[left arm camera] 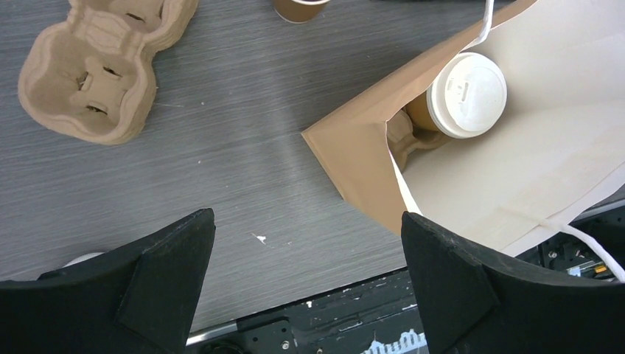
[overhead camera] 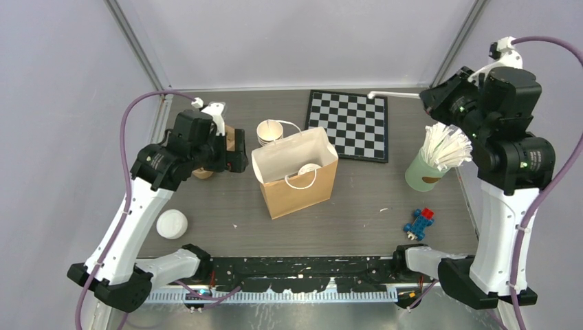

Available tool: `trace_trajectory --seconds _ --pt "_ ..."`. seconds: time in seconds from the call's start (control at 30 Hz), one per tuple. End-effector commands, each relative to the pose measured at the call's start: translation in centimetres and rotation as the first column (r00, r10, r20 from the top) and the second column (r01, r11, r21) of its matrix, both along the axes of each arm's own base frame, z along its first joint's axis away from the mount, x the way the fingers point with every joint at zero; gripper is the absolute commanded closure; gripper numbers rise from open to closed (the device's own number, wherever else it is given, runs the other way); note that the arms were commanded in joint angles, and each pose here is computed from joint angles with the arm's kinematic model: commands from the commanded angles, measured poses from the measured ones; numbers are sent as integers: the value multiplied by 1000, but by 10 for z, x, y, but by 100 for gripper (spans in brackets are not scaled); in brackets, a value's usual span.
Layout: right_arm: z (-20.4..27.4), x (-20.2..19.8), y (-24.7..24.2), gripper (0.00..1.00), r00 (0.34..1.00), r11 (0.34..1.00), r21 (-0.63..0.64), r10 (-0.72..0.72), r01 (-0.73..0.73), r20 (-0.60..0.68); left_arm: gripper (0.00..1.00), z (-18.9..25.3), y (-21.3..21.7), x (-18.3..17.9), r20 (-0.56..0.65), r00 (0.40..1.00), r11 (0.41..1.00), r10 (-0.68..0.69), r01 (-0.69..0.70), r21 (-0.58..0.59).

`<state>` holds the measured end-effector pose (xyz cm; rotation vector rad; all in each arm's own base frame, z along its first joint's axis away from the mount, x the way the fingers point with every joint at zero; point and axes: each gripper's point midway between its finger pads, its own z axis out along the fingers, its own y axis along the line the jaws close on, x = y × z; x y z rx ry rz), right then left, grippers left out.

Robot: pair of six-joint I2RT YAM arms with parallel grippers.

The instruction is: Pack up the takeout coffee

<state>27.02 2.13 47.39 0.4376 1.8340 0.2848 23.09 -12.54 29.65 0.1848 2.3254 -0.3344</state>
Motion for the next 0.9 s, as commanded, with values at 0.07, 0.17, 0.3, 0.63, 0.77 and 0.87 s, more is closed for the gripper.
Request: trace_trajectory --seconds 0.07,0.17,0.3,0.63,0.77,0.87 --pt "36 15 81 85 926 884 284 328 -370 186 0 20 -11 2 20 1000 996 12 -11 -85" --pt "41 4 99 84 886 823 330 413 -463 211 0 22 -14 3 3 1000 994 27 -27 -106" --pt "39 -19 115 84 827 753 343 517 -562 220 0 27 -20 6 -13 999 988 41 -42 -146" --pt "23 -60 139 83 697 593 375 661 -712 278 0 32 -25 5 -29 997 976 72 -77 -205" --pt "6 -60 146 82 676 544 435 695 -718 246 0 31 -18 6 -18 993 974 114 -115 -195" --pt "-7 -56 148 81 682 541 464 699 -701 215 0 33 -17 4 -9 992 969 126 -125 -212"
